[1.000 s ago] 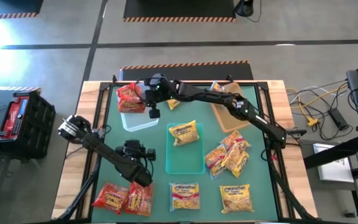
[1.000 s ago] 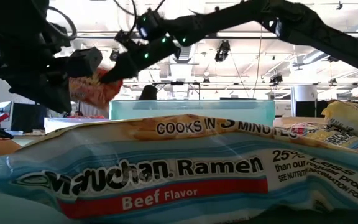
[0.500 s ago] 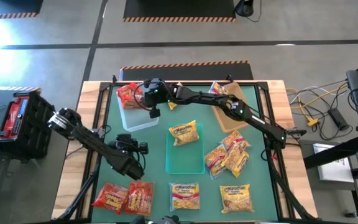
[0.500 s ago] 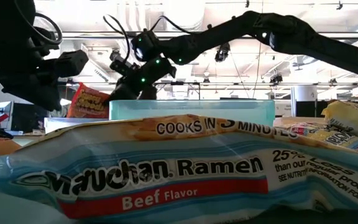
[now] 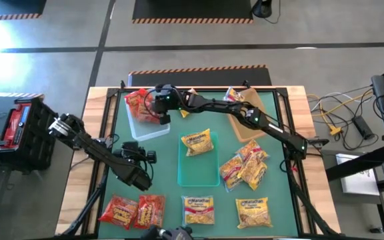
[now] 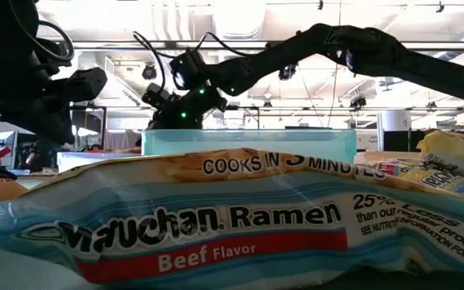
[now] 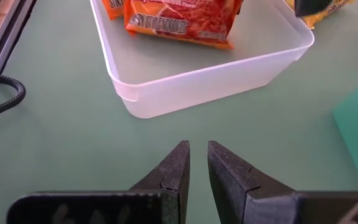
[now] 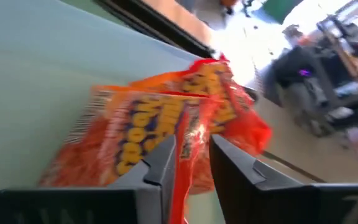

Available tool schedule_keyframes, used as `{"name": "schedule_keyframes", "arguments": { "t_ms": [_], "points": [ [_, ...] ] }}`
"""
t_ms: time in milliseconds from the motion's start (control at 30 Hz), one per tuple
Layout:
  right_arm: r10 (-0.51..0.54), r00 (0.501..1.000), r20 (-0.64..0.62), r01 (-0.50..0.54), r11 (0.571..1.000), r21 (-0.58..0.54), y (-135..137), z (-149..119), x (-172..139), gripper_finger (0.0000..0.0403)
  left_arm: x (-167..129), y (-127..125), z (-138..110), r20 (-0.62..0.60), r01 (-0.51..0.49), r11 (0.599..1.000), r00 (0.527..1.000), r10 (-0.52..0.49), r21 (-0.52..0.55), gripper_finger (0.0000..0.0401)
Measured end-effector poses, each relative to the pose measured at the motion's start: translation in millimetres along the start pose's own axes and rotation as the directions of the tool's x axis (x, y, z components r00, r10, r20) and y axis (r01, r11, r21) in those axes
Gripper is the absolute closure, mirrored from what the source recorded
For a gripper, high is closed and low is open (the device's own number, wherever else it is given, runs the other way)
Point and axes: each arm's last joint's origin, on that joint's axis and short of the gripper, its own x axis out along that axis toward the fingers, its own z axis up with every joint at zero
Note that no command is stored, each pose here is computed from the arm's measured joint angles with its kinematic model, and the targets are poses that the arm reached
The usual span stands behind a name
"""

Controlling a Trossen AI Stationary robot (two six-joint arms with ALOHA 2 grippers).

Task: Sort Maruchan noodles
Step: Put the orange noodle pack into the transparent bin, then adjust the orange noodle pack on the table

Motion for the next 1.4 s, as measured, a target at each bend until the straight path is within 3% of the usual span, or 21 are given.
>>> {"name": "schedule_keyframes", "arguments": {
  "t_ms": [167,300,467,633,933,1133,1300,1400],
  "points": [
    [-0.109,0.992,-0.069,0.11,0.994,0.006,-8.0,4.2,-5.3,0.0291,0.0,-0.2,-0.1,-0.002,0.002,1.0,1.0,-0.002,-0.003,0.0361],
    [-0.17,0.974,-0.153,0.185,0.978,0.093,-20.4,19.4,-24.2,0.0285,-0.1,-1.0,-0.8,-0.007,0.008,1.0,1.0,-0.009,-0.011,0.0361],
    [-0.115,0.959,-0.258,0.184,0.948,0.259,-28.3,30.8,-50.0,0.029,-0.6,-6.1,-4.5,-0.042,0.05,0.997,0.998,-0.053,-0.061,0.0361],
    [-0.085,0.951,-0.297,0.191,0.918,0.348,-42.7,43.4,-78.2,0.0298,-1.6,-13.8,-9.6,-0.078,0.11,0.988,0.99,-0.119,-0.111,0.0361],
    [0.096,0.874,-0.476,0.186,0.84,0.511,-52.6,42.5,-129.5,0.03,-7.4,-34.7,-20.2,-0.154,0.264,0.945,0.943,-0.295,-0.193,0.0361],
    [0.294,0.838,-0.46,0.032,0.815,0.579,-45.5,45.7,-149.6,0.03,-13.6,-47.9,-23.3,-0.166,0.371,0.909,0.9,-0.402,-0.192,0.0361],
    [0.426,0.726,-0.539,-0.047,0.813,0.58,-20.1,49.7,-159.9,0.0308,-26.9,-57.1,-21.9,-0.211,0.407,0.897,0.874,-0.437,-0.173,0.0361],
    [0.479,0.656,-0.583,-0.091,0.817,0.569,-5.4,55.7,-169.0,0.0319,-42.3,-65.5,-21.3,-0.338,0.435,0.894,0.829,-0.445,-0.109,0.0361]
  ]
}}
